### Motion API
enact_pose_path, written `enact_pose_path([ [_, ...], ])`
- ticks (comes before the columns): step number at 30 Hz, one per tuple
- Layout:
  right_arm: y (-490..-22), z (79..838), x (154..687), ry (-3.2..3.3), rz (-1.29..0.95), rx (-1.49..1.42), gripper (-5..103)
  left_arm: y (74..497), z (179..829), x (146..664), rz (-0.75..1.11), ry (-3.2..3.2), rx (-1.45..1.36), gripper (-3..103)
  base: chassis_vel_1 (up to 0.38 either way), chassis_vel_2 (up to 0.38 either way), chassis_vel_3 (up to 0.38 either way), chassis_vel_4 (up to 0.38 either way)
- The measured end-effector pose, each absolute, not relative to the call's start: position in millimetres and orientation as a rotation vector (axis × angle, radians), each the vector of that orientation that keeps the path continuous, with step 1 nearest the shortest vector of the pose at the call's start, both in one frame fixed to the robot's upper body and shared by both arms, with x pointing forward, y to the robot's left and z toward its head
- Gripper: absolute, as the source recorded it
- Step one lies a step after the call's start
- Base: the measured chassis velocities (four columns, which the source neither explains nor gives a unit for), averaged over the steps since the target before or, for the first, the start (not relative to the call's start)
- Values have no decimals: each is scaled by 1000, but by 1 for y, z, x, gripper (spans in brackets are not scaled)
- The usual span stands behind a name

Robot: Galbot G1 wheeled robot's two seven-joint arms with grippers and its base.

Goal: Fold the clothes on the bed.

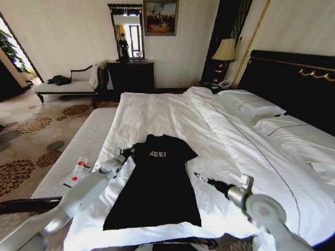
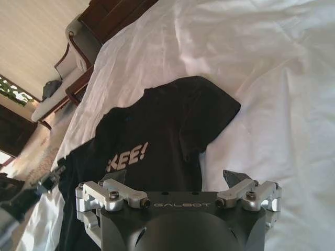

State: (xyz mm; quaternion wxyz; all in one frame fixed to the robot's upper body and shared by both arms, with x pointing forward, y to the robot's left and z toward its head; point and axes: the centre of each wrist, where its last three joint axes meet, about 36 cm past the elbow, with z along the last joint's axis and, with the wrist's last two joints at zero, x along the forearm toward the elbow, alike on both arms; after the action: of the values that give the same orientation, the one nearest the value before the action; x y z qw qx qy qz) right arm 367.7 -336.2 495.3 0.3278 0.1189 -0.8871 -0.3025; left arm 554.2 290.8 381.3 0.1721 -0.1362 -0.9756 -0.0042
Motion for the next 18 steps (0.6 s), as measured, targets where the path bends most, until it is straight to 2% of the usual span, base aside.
enact_pose_path([
  [6, -378, 481, 444, -2272, -1024, 281, 100, 281, 380, 559, -11, -2771, -357, 2, 0, 0, 0, 0],
  [12, -398, 459, 484, -2235, -1187, 246, 100, 277, 376, 563, -22, -2765, -318, 2, 0, 0, 0, 0],
  [17, -403, 433, 497, -2202, -1198, 195, 100, 275, 375, 566, -35, -2760, -307, 2, 0, 0, 0, 0],
  [18, -403, 427, 499, -2194, -1201, 183, 103, 274, 375, 566, -35, -2759, -306, 2, 0, 0, 0, 0],
])
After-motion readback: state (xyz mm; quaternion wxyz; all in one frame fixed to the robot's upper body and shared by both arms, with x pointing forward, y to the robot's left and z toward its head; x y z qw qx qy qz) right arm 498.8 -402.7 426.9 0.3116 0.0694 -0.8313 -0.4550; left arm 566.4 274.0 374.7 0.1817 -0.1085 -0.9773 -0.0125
